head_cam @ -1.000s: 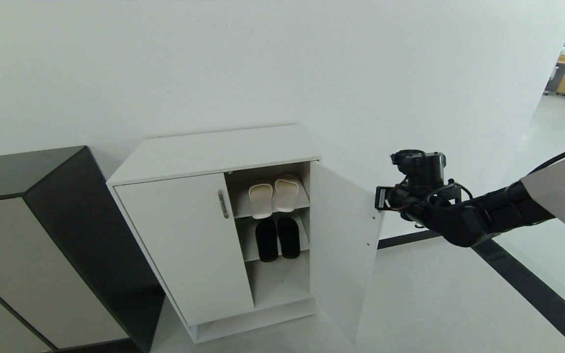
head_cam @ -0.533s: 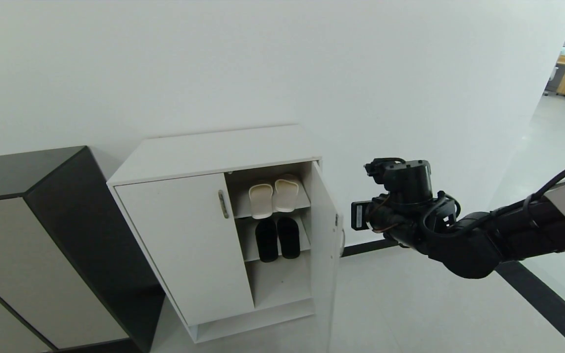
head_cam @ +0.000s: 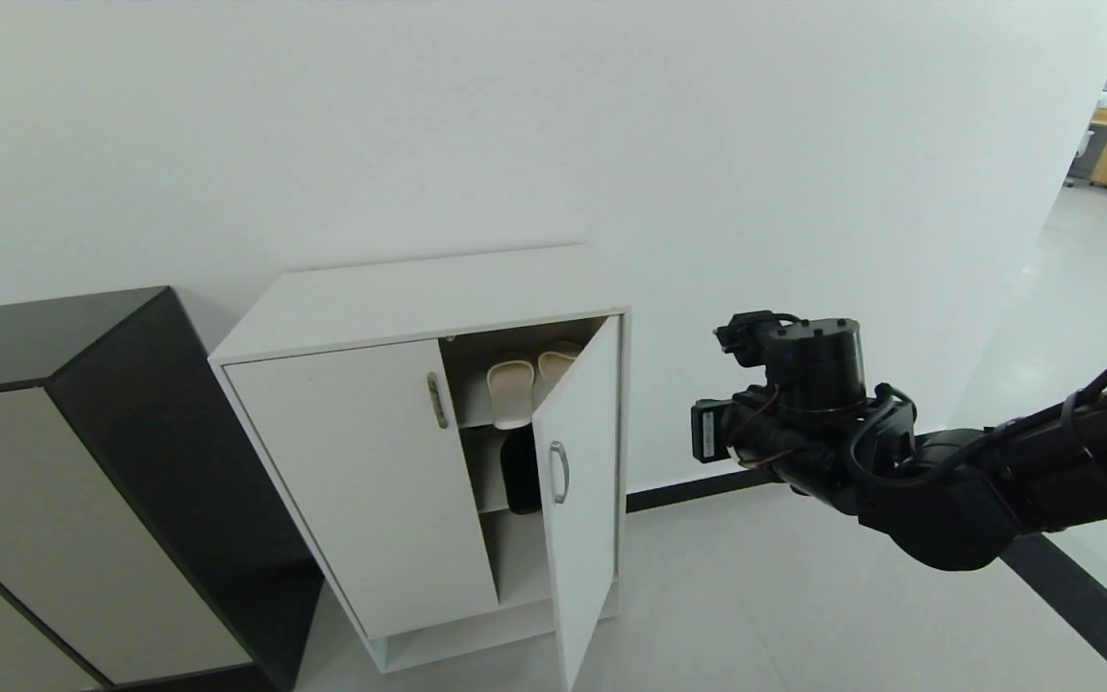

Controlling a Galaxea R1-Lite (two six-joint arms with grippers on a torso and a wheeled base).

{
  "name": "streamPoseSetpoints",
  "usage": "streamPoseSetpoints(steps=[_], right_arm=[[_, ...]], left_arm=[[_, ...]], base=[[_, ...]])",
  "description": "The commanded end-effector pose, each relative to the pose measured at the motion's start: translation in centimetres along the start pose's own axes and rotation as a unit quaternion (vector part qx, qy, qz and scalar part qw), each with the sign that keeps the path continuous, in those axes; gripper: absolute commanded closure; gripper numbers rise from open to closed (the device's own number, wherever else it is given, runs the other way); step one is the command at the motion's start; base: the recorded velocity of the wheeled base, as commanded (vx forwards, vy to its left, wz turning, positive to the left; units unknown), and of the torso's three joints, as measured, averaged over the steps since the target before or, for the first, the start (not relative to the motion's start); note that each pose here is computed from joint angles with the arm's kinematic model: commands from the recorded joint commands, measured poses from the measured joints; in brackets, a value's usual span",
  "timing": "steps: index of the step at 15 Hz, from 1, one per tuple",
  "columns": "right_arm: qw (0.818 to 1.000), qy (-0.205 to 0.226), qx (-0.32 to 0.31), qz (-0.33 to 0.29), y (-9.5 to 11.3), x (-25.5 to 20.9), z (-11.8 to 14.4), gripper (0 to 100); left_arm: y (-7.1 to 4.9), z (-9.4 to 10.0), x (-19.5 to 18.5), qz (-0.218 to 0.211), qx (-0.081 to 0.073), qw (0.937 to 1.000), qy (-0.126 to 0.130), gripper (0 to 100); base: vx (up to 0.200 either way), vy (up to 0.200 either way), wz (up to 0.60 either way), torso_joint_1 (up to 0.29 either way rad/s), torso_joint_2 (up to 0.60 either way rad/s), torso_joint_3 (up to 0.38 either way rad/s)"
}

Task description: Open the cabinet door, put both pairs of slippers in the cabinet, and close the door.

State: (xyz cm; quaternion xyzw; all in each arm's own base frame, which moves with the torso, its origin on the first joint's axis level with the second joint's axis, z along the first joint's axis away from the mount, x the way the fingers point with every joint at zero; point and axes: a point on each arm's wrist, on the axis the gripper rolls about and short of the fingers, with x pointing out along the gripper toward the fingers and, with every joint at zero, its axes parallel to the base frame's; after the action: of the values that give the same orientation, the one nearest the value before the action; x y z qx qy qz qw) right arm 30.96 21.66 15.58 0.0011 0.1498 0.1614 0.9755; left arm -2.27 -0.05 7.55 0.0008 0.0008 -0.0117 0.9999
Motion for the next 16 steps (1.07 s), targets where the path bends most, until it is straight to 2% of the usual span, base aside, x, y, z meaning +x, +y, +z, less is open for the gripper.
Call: streamPoseSetpoints(steps=[1,2,9,10,13,16], right_arm=[[1.000,0.003,-0.002,0.001,0.2,0.1,-0.3,100],[1.000,0.005,-0.002,0.002,0.2,0.2,-0.5,100],[1.000,0.011,-0.005,0.010,0.5,0.3,-0.9,100],[1.000,0.012,-0.005,0.022,0.5,0.3,-1.1,100],[0.997,0.008,0.000,0.073,0.0,0.1,-2.2,100],[0.988,-0.015,-0.012,0.155,-1.9,0.2,-4.0,100]], left_arm=[[0.0,0.0,0.0,0.000,0.000,1.0000,0.000,100],[0.0,0.0,0.0,0.000,0.000,1.0000,0.000,100],[0.0,0.0,0.0,0.000,0.000,1.0000,0.000,100],[0.0,0.0,0.0,0.000,0.000,1.0000,0.000,100],[0.0,0.0,0.0,0.000,0.000,1.0000,0.000,100],[0.0,0.0,0.0,0.000,0.000,1.0000,0.000,100]], base=[[0.000,0.000,0.00,0.000,0.00,0.000],[0.000,0.000,0.00,0.000,0.00,0.000],[0.000,0.000,0.60,0.003,0.00,0.002],[0.000,0.000,0.60,-0.007,0.00,0.007],[0.000,0.000,0.00,0.000,0.00,0.000],[0.000,0.000,0.00,0.000,0.00,0.000]])
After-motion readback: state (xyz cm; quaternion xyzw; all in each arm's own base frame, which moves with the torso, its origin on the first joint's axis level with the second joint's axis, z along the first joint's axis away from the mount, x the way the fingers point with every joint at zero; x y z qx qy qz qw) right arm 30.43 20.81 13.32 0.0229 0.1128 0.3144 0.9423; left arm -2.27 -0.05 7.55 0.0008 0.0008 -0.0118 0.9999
